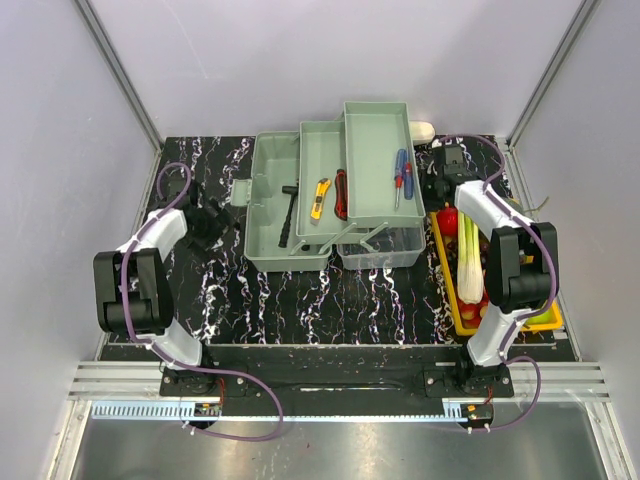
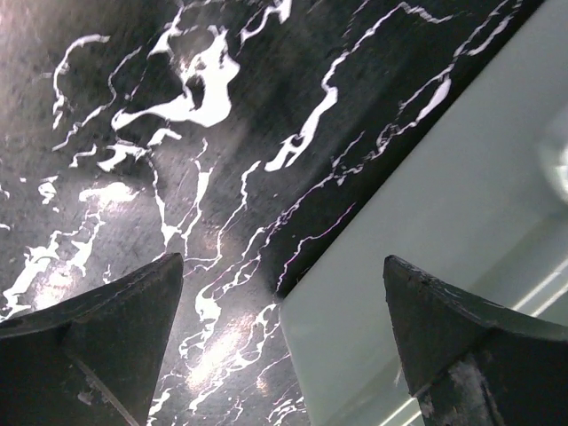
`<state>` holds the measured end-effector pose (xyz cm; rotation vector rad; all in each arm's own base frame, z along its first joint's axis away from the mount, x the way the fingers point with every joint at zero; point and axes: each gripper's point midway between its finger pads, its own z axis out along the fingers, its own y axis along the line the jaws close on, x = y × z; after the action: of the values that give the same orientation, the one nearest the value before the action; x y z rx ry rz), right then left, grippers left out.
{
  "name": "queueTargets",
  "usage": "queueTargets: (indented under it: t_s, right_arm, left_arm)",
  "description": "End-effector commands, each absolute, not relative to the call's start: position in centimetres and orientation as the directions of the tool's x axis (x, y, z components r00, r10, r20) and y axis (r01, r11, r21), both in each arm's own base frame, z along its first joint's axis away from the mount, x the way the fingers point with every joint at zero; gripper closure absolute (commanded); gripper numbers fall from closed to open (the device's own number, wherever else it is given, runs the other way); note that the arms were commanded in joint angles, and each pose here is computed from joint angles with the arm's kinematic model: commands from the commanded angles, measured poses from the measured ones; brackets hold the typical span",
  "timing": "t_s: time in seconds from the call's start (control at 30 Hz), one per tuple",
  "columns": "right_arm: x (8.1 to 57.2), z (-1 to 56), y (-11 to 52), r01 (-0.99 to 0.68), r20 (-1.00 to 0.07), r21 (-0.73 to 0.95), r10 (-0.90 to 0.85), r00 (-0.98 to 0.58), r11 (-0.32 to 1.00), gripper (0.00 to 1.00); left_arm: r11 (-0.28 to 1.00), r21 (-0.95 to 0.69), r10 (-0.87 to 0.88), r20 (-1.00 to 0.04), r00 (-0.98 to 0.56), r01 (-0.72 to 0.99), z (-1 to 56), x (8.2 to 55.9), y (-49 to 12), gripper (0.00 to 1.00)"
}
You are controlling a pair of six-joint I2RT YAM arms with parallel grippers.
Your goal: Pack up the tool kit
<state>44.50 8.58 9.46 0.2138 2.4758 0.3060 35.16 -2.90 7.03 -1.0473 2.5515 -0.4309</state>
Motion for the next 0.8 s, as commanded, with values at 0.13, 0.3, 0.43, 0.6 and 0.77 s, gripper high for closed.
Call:
queueTargets:
  t_s: [0.13,0.3,0.43,0.6,0.77]
  right_arm:
    - [45.9,18.6,7.9,0.104,-0.689,0.28,0.276,-0.67,0.954,1.0]
    - [46.0,20.6,7.7,0.114,-0.708,0.258,0.268,-0.654,0.959,1.0]
    - [45.9,21.5,8.0,0.119,-0.717,0.204,0.232,-0.657,0.972,1.0]
    - [45.5,23.2,8.3,0.13,-0.746,0.129,0.183,-0.641,0.983,1.0]
    - [45.2,24.9,8.6,0.152,-0.774,0.089,0.164,-0.611,0.984,1.0]
  left_arm:
    - [0.626,-0.484,-0.754,-0.175,-0.633,-0.611,6.7,35.7,-5.0,0.02]
    - [0.661,-0.474,-0.718,-0.173,-0.674,-0.582,6.2,35.7,-7.3,0.02]
    - [0.665,-0.475,-0.713,-0.174,-0.679,-0.577,5.8,35.4,-8.4,0.02]
    - [0.686,-0.469,-0.694,-0.192,-0.694,-0.557,5.7,35.1,-9.4,0.02]
    - [0.71,-0.469,-0.662,-0.19,-0.725,-0.526,5.3,34.5,-11.2,0.03]
